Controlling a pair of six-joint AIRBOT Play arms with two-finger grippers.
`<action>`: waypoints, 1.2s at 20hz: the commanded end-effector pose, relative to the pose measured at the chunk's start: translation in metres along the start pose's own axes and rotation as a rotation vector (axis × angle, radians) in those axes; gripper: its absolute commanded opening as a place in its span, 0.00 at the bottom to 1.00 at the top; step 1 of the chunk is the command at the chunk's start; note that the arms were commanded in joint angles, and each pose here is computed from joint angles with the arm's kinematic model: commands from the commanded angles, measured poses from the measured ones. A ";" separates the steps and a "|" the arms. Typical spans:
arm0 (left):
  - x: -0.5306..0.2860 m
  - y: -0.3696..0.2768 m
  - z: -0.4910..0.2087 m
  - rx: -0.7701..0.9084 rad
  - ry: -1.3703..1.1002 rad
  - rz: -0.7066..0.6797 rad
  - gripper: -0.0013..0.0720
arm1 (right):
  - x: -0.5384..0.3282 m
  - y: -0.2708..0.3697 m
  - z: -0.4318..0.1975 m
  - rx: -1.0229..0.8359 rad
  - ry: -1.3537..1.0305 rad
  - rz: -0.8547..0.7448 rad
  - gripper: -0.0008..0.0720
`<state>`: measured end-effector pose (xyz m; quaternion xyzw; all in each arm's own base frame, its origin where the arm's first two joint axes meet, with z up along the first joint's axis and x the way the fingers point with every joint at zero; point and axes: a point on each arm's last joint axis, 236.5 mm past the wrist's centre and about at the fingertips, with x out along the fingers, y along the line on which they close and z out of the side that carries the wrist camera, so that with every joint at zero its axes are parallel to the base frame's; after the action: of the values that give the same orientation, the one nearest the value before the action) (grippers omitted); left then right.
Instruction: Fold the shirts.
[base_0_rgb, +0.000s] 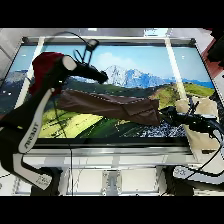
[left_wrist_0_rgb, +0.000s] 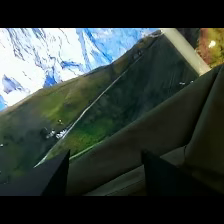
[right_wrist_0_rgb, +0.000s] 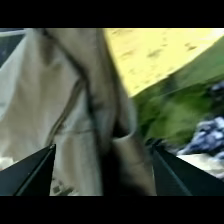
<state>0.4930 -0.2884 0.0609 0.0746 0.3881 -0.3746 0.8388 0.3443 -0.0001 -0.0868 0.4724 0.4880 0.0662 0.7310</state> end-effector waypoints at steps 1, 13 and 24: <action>0.052 -0.012 -0.038 0.015 0.111 -0.025 0.67 | 0.004 -0.015 0.015 0.017 -0.063 -0.040 0.94; 0.079 -0.024 -0.078 -0.043 0.232 -0.074 0.08 | 0.066 0.029 0.013 -0.050 0.041 -0.039 0.85; 0.089 -0.034 -0.124 -0.109 0.390 -0.131 0.04 | 0.074 0.034 -0.008 -0.047 0.117 -0.065 0.52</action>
<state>0.4393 -0.3130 -0.0760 0.0777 0.5523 -0.3860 0.7348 0.3907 0.0578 -0.1102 0.4317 0.5356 0.0795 0.7214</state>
